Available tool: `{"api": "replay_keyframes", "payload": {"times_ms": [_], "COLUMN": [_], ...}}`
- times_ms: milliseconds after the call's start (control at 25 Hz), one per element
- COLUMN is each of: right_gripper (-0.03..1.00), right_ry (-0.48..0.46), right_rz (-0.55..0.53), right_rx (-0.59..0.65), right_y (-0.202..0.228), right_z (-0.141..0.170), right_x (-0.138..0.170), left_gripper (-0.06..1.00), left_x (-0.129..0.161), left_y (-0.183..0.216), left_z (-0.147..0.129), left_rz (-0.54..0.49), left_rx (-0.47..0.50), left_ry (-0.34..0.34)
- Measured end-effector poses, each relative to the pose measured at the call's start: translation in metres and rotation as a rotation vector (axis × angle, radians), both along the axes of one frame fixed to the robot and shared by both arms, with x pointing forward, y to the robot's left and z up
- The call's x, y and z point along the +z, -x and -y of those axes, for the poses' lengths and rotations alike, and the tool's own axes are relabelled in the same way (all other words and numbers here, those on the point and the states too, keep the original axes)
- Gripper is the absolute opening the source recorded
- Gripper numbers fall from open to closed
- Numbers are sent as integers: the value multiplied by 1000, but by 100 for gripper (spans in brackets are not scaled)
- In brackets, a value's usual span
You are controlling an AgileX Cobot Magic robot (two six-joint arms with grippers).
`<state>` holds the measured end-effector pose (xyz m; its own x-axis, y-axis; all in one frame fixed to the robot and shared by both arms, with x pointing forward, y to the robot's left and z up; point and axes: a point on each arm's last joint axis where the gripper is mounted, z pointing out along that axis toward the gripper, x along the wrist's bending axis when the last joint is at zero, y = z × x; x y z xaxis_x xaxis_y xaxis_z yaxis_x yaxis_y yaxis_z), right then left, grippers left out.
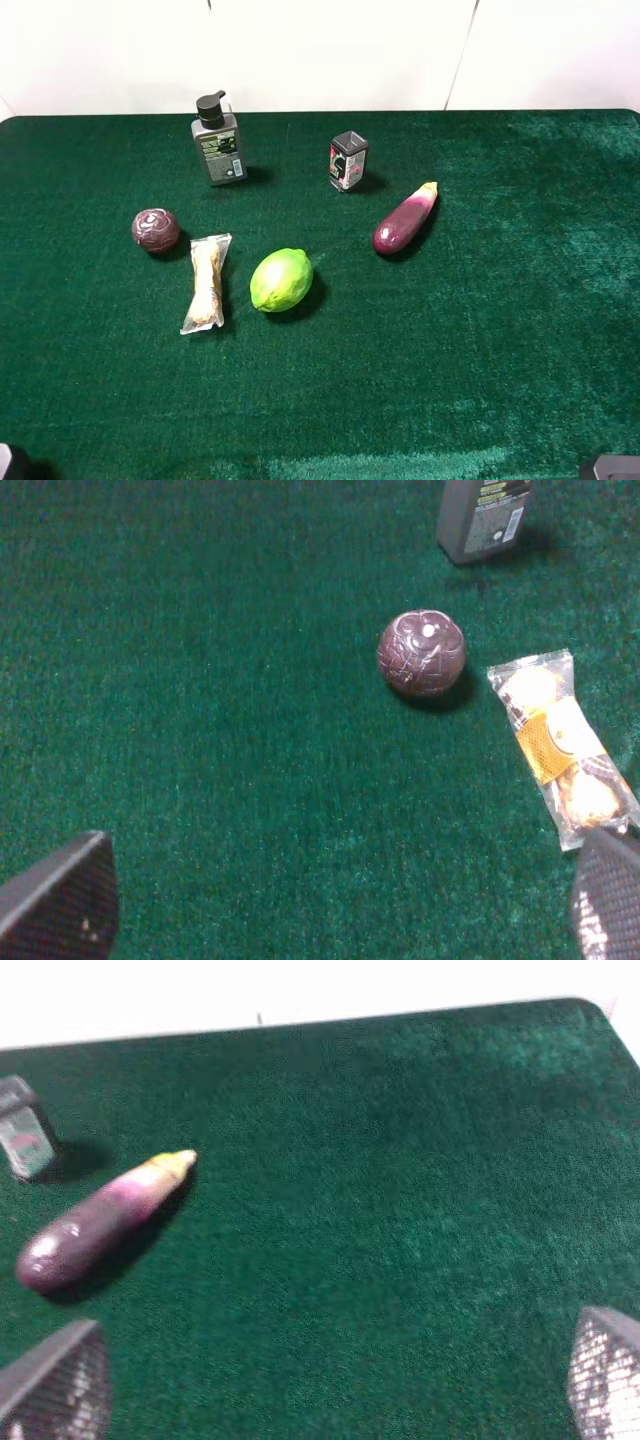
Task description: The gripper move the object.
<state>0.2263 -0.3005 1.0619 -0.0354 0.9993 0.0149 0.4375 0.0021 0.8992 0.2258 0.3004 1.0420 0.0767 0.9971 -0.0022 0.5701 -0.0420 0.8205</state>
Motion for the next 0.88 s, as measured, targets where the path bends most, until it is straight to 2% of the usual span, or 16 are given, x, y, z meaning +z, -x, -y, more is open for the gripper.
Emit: {"api": "replay_keyframes", "payload": {"times_ms": [160, 880], "right_gripper": [70, 70], "right_ry": [0, 3], "right_rz": [6, 14], "right_rx": [-5, -3], "right_y": [-8, -8], "right_z": [-2, -2], "right_x": [-8, -8], "left_gripper": [91, 91], "left_x": [0, 0], "left_y": [0, 0], "left_z": [0, 0], "left_rz": [0, 0], "left_rx": [0, 0], "left_ry": [0, 0]}}
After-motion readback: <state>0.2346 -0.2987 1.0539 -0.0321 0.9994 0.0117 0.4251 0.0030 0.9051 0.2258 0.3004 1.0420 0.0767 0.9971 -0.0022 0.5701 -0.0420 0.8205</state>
